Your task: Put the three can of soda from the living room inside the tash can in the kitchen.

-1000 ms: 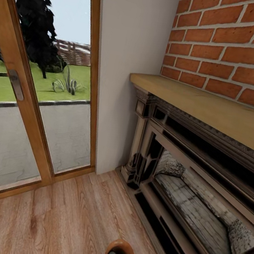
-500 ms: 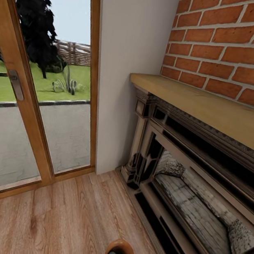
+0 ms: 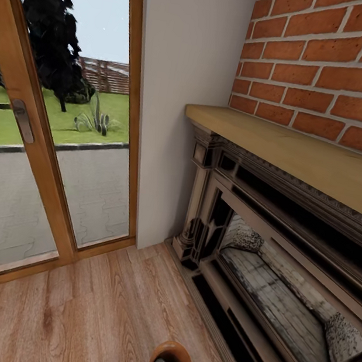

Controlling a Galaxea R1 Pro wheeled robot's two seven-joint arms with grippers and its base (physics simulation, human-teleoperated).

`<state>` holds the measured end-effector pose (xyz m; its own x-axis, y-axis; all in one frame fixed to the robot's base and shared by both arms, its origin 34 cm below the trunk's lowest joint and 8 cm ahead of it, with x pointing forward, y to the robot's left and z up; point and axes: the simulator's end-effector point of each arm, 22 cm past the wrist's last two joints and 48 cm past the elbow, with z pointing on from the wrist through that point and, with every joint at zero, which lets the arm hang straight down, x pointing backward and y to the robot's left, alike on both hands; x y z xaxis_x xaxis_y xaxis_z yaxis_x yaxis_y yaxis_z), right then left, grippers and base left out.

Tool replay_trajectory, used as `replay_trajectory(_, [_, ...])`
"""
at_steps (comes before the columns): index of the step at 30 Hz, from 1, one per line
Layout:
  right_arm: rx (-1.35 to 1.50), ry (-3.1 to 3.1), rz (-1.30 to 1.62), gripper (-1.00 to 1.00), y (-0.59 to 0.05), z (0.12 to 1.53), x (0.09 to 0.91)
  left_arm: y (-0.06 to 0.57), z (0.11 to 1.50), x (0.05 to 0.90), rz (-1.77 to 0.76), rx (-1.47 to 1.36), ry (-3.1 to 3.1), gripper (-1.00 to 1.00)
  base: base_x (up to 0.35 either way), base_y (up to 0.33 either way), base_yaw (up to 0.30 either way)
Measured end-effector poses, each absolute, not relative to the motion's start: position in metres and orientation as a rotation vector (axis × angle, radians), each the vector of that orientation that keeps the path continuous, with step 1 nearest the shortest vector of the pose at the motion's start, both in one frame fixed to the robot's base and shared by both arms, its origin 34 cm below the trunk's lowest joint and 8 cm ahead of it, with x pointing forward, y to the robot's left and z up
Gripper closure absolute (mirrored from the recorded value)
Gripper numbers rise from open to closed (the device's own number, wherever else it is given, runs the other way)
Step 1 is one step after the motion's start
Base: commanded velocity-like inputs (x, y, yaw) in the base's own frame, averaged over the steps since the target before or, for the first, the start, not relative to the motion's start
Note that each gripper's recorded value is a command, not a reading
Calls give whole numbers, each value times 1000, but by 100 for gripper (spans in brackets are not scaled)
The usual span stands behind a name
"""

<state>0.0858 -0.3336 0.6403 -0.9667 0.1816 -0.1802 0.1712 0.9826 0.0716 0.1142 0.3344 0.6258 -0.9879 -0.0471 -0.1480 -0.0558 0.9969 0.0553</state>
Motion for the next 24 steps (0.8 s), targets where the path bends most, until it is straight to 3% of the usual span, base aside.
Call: replay_trajectory(24, [264,2942,82,-100,-334,640,86,334,626,114,88,-78,2992,-100,0,0,0])
